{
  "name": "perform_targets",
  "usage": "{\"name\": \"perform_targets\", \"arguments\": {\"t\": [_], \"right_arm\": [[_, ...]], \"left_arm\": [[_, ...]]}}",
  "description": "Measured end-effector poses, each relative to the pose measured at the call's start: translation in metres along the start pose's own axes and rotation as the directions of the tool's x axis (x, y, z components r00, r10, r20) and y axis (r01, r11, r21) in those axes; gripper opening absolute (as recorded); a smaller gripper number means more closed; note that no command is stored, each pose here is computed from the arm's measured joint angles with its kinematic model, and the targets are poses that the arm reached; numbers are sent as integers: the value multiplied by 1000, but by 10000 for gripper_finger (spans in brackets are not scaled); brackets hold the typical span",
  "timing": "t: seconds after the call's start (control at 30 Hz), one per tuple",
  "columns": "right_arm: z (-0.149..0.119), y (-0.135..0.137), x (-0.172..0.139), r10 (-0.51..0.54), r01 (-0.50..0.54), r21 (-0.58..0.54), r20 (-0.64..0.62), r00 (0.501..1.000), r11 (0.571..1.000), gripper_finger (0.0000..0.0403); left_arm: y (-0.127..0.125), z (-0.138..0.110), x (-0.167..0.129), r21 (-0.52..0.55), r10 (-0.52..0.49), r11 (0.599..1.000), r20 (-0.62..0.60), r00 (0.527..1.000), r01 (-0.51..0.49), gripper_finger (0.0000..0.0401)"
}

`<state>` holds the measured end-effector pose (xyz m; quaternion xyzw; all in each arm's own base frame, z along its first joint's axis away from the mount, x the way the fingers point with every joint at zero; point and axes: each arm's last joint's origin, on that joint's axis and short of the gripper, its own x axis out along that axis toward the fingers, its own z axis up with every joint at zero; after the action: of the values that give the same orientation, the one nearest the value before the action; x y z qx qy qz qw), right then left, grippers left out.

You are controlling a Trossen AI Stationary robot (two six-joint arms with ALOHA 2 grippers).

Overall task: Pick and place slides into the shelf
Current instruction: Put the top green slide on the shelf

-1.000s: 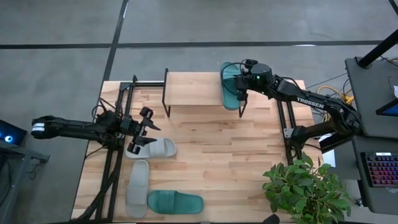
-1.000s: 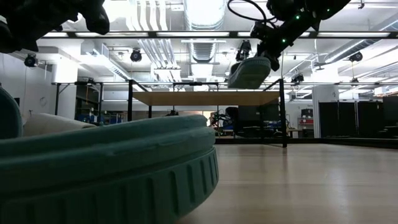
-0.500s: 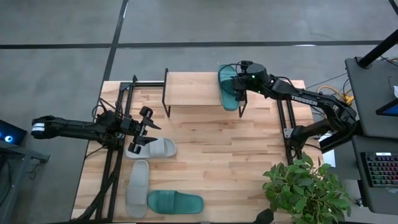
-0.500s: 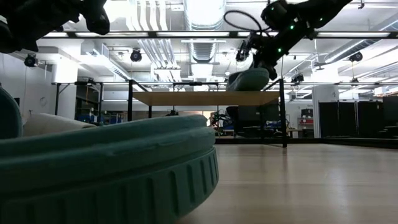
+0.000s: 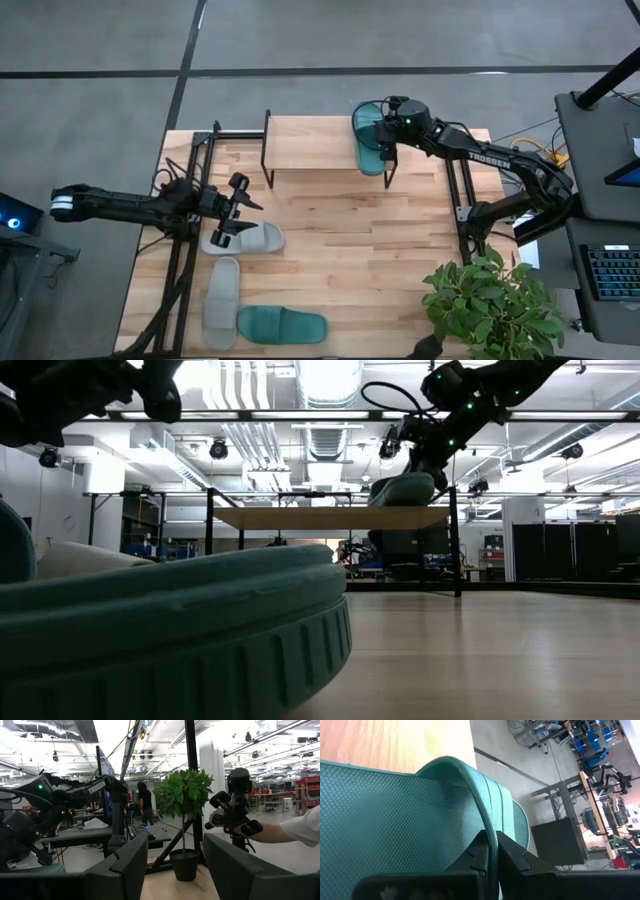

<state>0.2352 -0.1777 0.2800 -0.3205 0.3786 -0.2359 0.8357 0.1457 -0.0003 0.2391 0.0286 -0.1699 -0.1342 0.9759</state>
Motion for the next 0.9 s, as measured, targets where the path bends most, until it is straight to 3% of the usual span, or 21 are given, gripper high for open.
{"name": "perform_targets", "arguments": {"t": [0.9], "right_arm": [[-4,2,-3,7,-3,62,-75,997,998,28]], "left_arm": [[0,1,0,6,3,1000,9,1000,-3,178]]}}
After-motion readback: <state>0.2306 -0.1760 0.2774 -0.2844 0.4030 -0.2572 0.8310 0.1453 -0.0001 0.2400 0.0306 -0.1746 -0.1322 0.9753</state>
